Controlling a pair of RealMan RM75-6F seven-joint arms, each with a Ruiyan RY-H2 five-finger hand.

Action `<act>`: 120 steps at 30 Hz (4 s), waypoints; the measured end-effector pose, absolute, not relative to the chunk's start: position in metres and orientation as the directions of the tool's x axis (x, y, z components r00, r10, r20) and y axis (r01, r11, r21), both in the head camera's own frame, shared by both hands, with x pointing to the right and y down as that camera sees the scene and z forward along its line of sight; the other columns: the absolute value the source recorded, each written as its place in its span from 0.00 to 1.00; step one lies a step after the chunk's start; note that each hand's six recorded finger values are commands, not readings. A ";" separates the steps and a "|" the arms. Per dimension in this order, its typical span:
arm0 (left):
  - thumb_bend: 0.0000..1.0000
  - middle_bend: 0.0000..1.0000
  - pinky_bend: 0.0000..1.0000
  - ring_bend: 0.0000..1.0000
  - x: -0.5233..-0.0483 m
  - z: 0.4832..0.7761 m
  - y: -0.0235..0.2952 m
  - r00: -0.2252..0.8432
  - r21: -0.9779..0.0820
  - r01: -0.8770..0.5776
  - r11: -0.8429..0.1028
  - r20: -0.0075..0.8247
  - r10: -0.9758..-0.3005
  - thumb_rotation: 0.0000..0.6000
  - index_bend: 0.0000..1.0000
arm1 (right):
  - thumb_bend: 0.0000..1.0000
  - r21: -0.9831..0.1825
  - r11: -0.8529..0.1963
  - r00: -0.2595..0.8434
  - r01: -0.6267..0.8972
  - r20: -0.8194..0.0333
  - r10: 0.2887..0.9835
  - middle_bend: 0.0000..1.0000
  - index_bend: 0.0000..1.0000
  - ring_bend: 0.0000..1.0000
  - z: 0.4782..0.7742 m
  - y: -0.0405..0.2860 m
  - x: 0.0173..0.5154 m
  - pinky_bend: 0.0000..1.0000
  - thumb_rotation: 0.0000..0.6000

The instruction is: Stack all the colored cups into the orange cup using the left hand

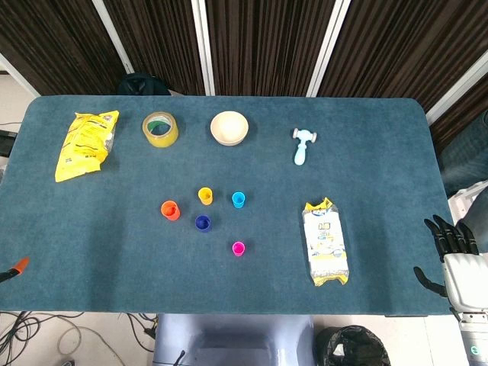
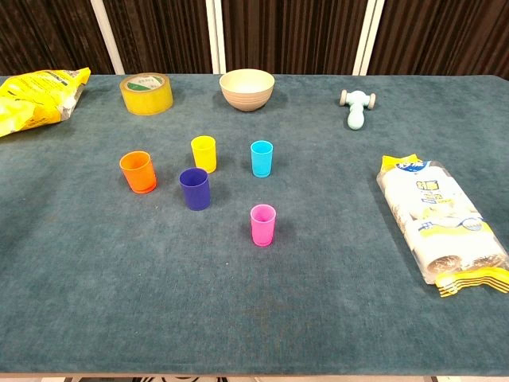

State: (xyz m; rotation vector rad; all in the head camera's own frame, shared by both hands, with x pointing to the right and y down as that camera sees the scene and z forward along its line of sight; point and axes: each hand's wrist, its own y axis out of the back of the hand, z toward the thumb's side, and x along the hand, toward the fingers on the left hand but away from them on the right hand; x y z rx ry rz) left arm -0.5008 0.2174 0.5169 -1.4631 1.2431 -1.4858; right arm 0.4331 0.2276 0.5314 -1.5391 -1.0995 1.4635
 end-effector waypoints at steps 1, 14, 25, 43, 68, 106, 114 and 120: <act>0.11 0.00 0.00 0.00 -0.501 0.517 0.217 -0.118 -0.945 -0.140 -0.296 0.313 -0.942 1.00 0.08 | 0.32 -0.926 -0.365 -0.015 0.095 -0.368 0.930 0.08 0.09 0.12 0.531 0.227 0.433 0.04 1.00; 0.11 0.02 0.00 0.00 -0.496 0.520 0.219 -0.104 -0.939 -0.137 -0.314 0.329 -0.939 1.00 0.08 | 0.32 -0.926 -0.364 -0.018 0.098 -0.367 0.930 0.08 0.09 0.12 0.531 0.227 0.433 0.04 1.00; 0.11 0.03 0.00 0.00 -0.494 0.522 0.219 -0.097 -0.937 -0.137 -0.323 0.337 -0.937 1.00 0.08 | 0.32 -0.926 -0.364 -0.027 0.096 -0.368 0.930 0.08 0.09 0.12 0.531 0.227 0.434 0.04 1.00; 0.11 0.12 0.00 0.00 -0.453 0.538 0.180 0.108 -0.914 -0.096 -0.394 0.384 -0.917 1.00 0.09 | 0.32 -0.927 -0.363 -0.045 0.096 -0.368 0.929 0.08 0.09 0.12 0.531 0.227 0.438 0.04 1.00; 0.11 0.11 0.00 0.00 -0.267 0.625 0.078 0.518 -0.740 0.204 -0.641 0.637 -0.571 1.00 0.16 | 0.32 -0.926 -0.364 -0.067 0.096 -0.371 0.926 0.08 0.09 0.12 0.532 0.227 0.442 0.04 1.00; 0.12 0.12 0.00 0.00 -0.185 0.694 0.099 0.588 -0.753 0.285 -0.593 0.626 -0.512 1.00 0.38 | 0.32 -0.932 -0.345 -0.111 0.112 -0.357 0.928 0.08 0.09 0.12 0.530 0.224 0.451 0.04 1.00; 0.15 0.12 0.00 0.00 -0.185 0.697 0.100 0.586 -0.758 0.298 -0.580 0.625 -0.516 1.00 0.42 | 0.32 -0.932 -0.344 -0.115 0.119 -0.357 0.927 0.08 0.09 0.12 0.529 0.224 0.452 0.04 1.00; 0.15 0.12 0.00 0.00 -0.184 0.700 0.098 0.582 -0.762 0.312 -0.567 0.625 -0.520 1.00 0.42 | 0.32 -0.930 -0.347 -0.117 0.121 -0.360 0.926 0.08 0.09 0.12 0.531 0.224 0.451 0.04 1.00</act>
